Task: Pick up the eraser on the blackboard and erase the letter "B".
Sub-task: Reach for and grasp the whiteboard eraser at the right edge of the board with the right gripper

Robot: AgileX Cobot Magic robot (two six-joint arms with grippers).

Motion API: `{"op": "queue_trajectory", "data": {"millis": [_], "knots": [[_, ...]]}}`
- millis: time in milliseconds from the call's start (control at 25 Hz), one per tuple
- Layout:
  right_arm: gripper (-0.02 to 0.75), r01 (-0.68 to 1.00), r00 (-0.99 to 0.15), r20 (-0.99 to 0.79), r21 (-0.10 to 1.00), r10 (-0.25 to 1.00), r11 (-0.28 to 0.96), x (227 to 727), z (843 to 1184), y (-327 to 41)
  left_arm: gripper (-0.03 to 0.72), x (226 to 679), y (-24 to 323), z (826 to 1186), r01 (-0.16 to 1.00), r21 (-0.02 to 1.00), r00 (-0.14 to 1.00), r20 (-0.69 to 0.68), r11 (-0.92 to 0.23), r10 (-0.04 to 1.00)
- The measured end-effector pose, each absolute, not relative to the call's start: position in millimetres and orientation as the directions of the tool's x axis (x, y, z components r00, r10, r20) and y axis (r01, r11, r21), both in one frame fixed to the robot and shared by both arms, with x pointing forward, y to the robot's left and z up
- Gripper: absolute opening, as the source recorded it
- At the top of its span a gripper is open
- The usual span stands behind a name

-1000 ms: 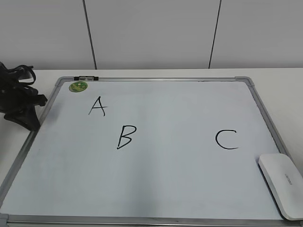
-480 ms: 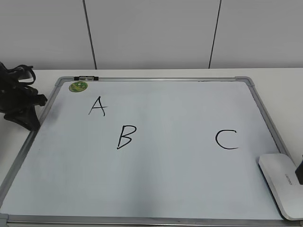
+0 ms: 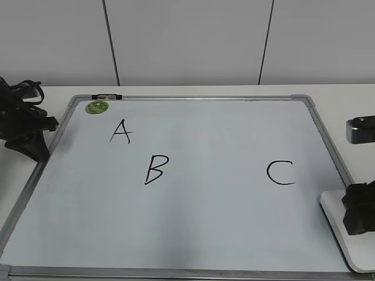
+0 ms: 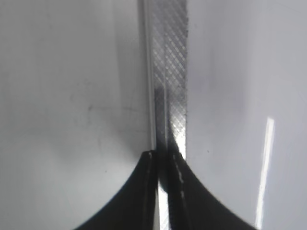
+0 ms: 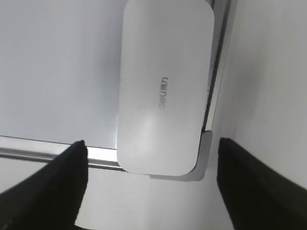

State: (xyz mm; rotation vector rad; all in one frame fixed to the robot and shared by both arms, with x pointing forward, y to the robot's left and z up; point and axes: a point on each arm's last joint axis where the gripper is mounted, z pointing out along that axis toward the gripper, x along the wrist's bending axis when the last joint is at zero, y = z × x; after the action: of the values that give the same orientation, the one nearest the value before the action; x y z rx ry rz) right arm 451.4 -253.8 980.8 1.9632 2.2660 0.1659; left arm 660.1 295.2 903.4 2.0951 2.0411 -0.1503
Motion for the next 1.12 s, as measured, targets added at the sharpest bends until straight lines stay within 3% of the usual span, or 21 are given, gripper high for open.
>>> {"op": "queue_trajectory", "data": {"millis": [1120], "knots": [[0.653,0.989,-0.087,-0.065,0.115,0.994,0.095,487.4,925.7,-252.8,0.011,659.9,295.2,903.4,0.997,0.079,0.034,-0.220,-0.017,0.975]]}}
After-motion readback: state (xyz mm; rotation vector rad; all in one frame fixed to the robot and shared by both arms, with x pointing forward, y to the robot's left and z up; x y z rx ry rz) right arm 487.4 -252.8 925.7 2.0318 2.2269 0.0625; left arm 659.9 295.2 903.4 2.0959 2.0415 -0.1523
